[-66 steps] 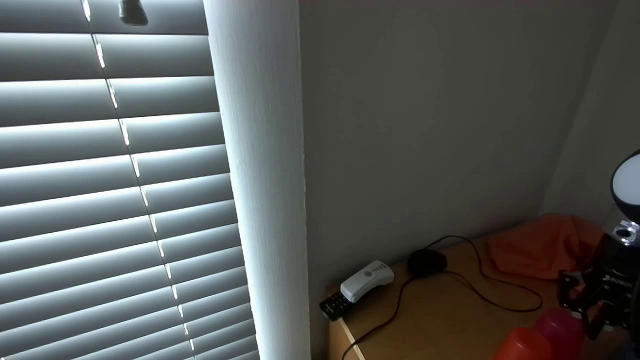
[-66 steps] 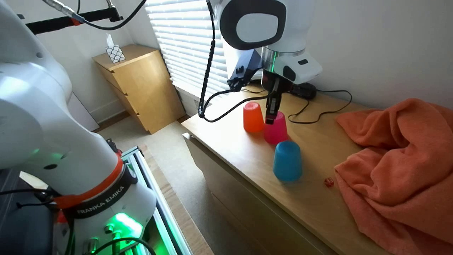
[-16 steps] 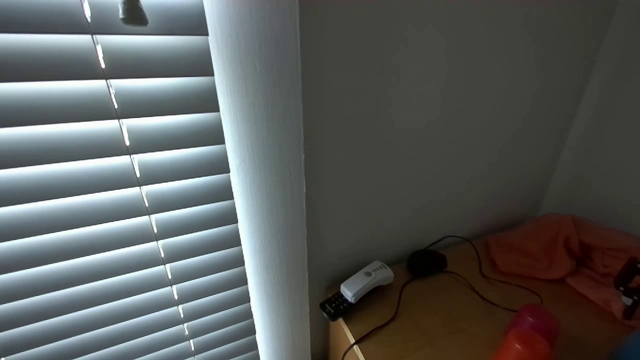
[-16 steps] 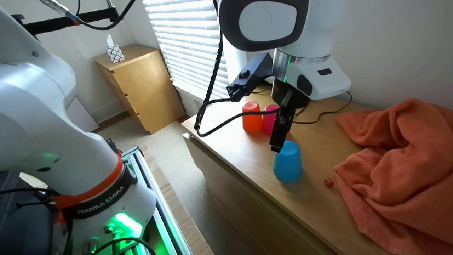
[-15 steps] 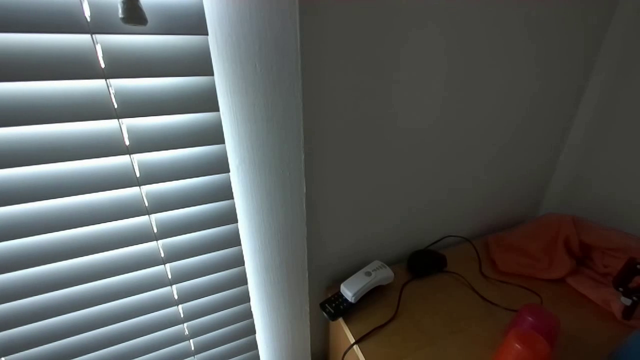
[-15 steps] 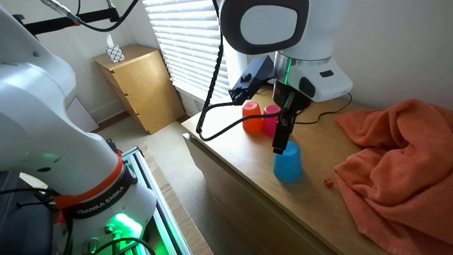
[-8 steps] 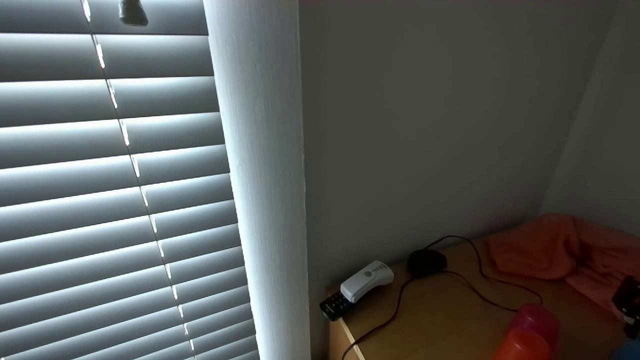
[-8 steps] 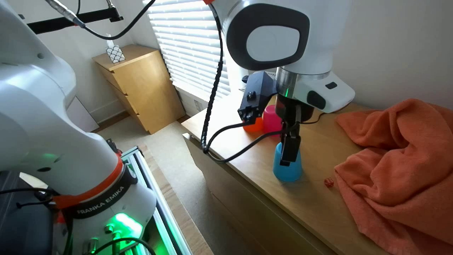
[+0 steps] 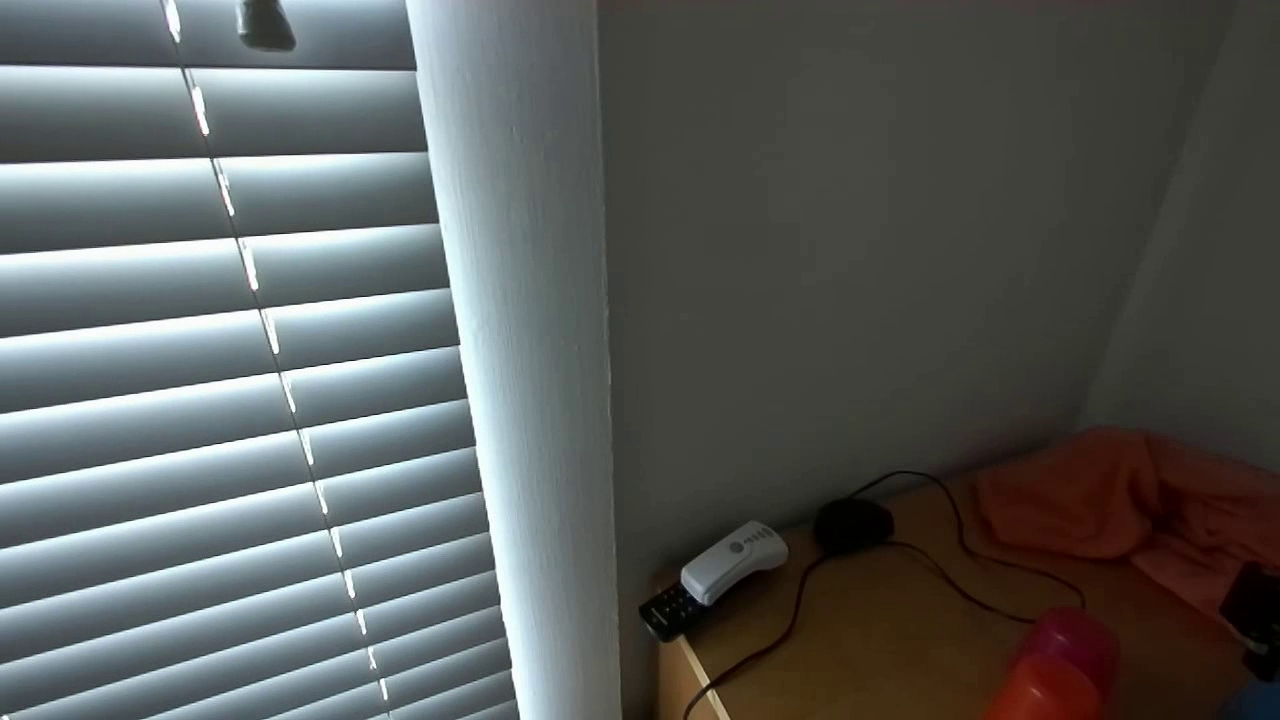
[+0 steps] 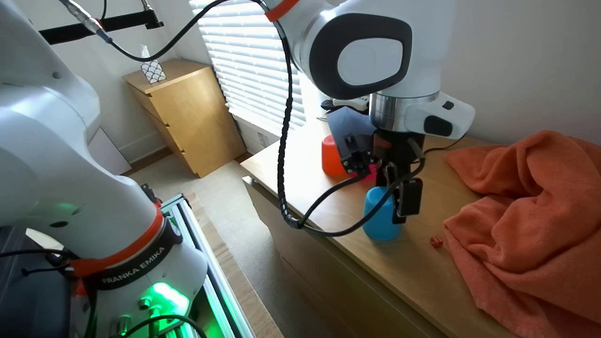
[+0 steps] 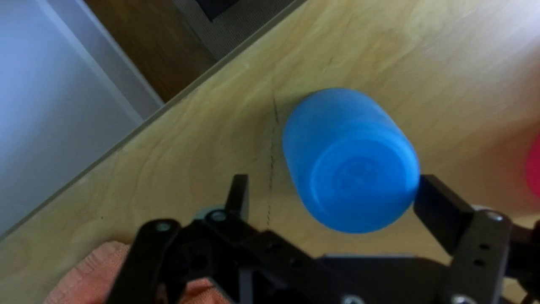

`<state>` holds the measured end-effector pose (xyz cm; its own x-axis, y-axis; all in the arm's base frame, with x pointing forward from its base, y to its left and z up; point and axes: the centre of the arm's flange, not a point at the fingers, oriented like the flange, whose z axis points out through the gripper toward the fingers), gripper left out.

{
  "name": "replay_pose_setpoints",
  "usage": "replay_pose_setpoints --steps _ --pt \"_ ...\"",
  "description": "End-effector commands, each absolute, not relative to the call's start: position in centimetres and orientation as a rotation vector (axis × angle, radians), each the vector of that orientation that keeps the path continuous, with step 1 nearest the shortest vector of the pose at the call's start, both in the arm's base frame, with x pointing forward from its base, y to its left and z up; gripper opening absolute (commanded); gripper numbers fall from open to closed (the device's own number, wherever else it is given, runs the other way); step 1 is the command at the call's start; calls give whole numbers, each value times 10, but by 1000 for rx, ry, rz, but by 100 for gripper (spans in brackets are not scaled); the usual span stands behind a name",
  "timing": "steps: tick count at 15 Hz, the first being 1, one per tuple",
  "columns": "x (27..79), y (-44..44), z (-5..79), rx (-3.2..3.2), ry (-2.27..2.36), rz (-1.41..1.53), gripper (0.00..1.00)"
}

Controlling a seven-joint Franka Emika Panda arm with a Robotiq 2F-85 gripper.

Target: Move the cups forward then stack them

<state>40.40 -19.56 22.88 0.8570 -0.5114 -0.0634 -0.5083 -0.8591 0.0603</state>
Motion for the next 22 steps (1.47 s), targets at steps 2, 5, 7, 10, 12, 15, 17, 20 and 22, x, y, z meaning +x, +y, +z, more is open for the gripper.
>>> replay_pose_setpoints --steps 2,5,7,10,12,15,17,20,22 --pt "408 -195 223 3045 -613 -106 100" --pt "408 -195 224 3065 -530 -126 92" --pt "407 -194 224 3079 -475 -141 69" --pt "406 -192 222 3100 -422 -170 54" --pt "407 -193 224 3107 -406 -173 92" --pt "404 -193 223 3131 -356 -216 100" --pt "403 -195 223 3136 -318 -245 100" --pt "403 -196 224 3135 -283 -252 75" --pt "406 -196 227 3144 -264 -185 66"
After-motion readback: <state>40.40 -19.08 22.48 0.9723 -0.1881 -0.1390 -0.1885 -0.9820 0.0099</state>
